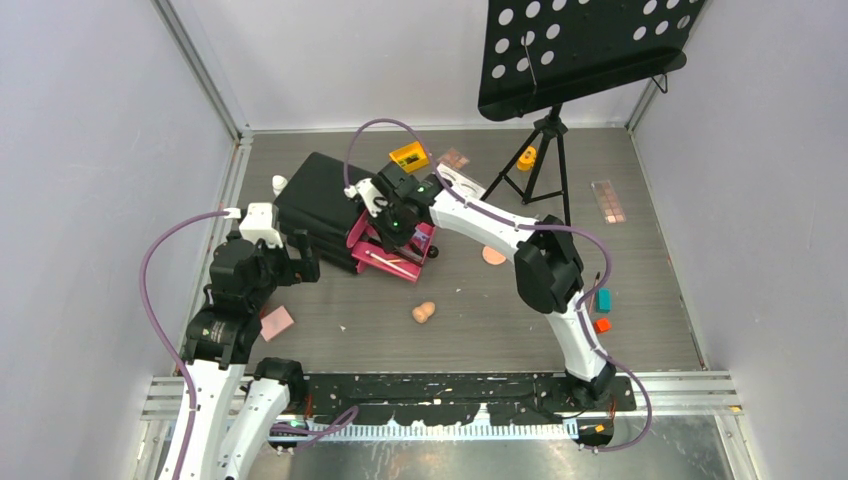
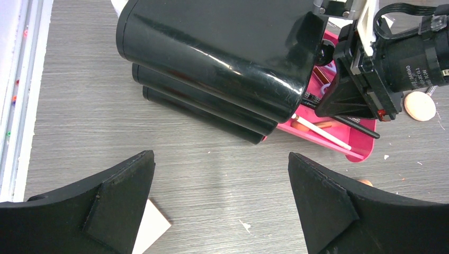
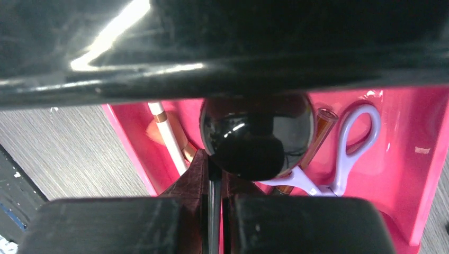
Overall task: Organize the makeup
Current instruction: Place the makeup brush in the drawer.
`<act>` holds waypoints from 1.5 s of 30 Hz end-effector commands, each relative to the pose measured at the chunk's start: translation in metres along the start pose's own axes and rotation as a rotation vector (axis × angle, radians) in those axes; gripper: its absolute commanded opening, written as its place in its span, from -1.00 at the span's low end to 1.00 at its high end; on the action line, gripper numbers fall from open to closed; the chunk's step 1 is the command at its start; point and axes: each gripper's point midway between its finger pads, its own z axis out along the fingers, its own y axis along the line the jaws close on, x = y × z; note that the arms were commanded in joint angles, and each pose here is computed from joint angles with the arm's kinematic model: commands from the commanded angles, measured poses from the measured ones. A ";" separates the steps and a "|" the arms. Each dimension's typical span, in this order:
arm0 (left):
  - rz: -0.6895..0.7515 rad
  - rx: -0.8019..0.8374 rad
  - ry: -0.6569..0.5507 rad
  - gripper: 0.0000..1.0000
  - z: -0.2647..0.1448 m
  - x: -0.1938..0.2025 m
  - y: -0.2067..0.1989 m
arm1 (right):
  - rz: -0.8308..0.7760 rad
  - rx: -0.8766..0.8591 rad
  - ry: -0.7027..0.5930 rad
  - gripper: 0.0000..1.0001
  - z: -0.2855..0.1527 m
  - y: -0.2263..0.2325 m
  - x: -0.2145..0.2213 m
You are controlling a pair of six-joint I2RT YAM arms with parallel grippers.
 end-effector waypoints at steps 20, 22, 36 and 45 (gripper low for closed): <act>0.000 0.019 -0.054 0.99 0.000 -0.012 -0.003 | 0.002 0.066 -0.113 -0.49 -0.001 0.005 -0.031; 0.001 0.019 -0.053 1.00 0.000 -0.012 -0.003 | 0.002 0.084 -0.123 -0.38 -0.006 0.002 -0.030; 0.000 0.018 -0.051 0.99 0.001 -0.011 -0.003 | 0.097 0.287 -0.319 -0.20 -0.078 -0.018 -0.030; 0.001 0.018 -0.048 0.99 0.002 -0.011 -0.003 | 0.436 0.611 -0.552 -0.19 -0.123 -0.064 0.015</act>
